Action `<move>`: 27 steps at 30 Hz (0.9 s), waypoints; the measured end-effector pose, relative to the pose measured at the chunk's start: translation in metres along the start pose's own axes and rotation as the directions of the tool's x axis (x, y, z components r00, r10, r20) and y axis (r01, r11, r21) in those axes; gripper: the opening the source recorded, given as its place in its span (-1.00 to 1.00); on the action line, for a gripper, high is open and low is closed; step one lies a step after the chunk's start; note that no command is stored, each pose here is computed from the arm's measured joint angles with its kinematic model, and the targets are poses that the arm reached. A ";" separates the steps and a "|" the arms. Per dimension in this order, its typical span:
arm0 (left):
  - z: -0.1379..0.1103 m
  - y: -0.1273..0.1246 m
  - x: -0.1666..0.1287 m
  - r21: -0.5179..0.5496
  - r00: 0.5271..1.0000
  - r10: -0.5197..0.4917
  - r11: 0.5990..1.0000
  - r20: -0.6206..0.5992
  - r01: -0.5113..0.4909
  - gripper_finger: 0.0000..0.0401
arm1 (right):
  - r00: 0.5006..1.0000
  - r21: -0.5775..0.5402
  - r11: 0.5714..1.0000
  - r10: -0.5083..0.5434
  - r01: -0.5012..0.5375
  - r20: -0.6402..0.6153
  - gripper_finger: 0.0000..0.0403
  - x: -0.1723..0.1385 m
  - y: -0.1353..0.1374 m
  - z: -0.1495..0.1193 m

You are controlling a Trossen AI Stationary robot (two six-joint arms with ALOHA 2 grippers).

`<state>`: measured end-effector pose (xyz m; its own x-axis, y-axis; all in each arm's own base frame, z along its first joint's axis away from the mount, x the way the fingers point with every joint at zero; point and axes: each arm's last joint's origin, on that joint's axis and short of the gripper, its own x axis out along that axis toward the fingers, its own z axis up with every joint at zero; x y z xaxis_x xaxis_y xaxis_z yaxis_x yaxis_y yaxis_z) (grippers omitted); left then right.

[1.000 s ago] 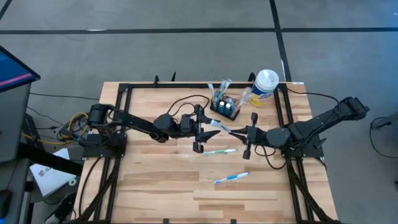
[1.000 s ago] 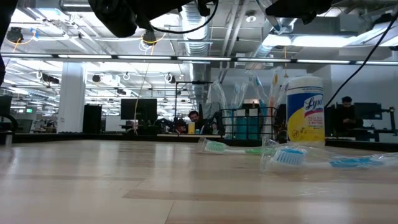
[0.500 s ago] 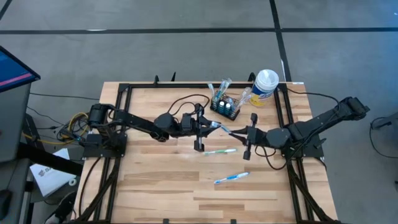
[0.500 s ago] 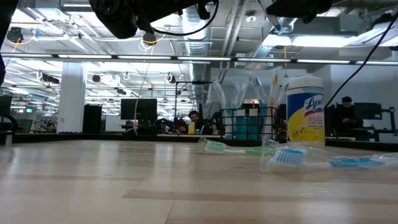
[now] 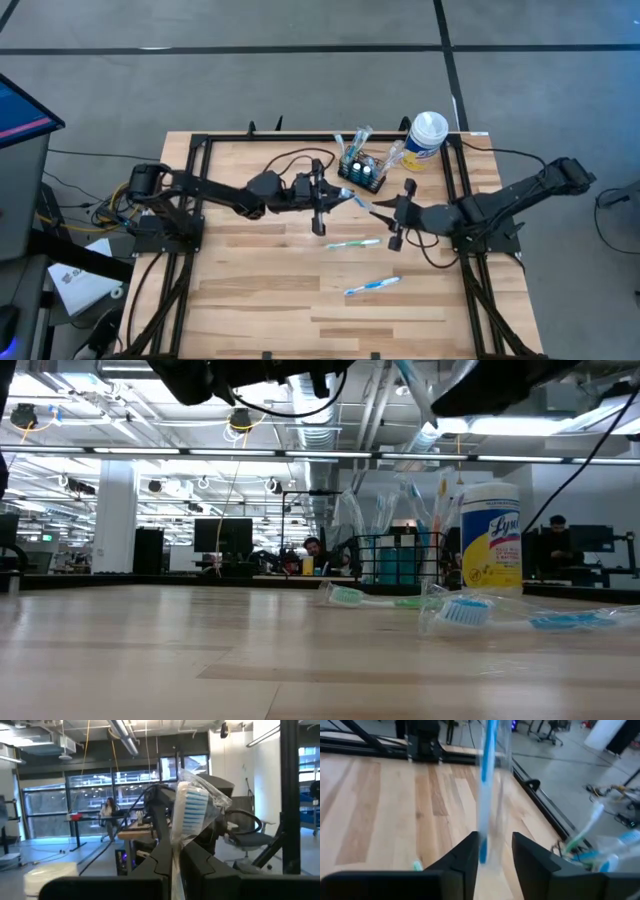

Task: Pick & Place toothbrushing station
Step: Put the blue toothbrush into the mesh organizer

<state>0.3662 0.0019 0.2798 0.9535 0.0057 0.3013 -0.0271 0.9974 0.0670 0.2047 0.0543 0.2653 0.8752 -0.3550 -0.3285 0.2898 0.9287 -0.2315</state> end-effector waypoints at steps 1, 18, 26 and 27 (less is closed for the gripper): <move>0.001 0.002 -0.001 0.001 1.000 0.004 1.000 -0.014 -0.004 -0.97 | 1.000 0.009 1.000 -0.009 0.009 -0.009 -0.44 0.001 -0.002 -0.001; -0.012 0.053 -0.007 0.012 0.976 0.138 0.990 -0.171 -0.138 -0.97 | 0.993 0.082 0.994 -0.062 0.070 -0.101 -0.14 0.009 -0.015 -0.010; -0.023 0.085 -0.015 0.037 0.919 0.281 0.959 -0.275 -0.281 -0.97 | 0.991 0.085 0.993 -0.067 0.077 -0.115 -0.18 0.011 -0.015 -0.019; -0.023 0.088 -0.016 0.045 0.910 0.303 0.952 -0.282 -0.303 -0.97 | 0.990 0.084 0.993 -0.072 0.082 -0.118 -0.18 0.012 -0.015 -0.020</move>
<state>0.3556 0.0915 0.2589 0.9444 0.3279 0.0265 -0.3283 0.9444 0.0154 0.2030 0.0338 0.2469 0.8002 -0.4310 -0.4171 0.3919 0.9022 -0.1803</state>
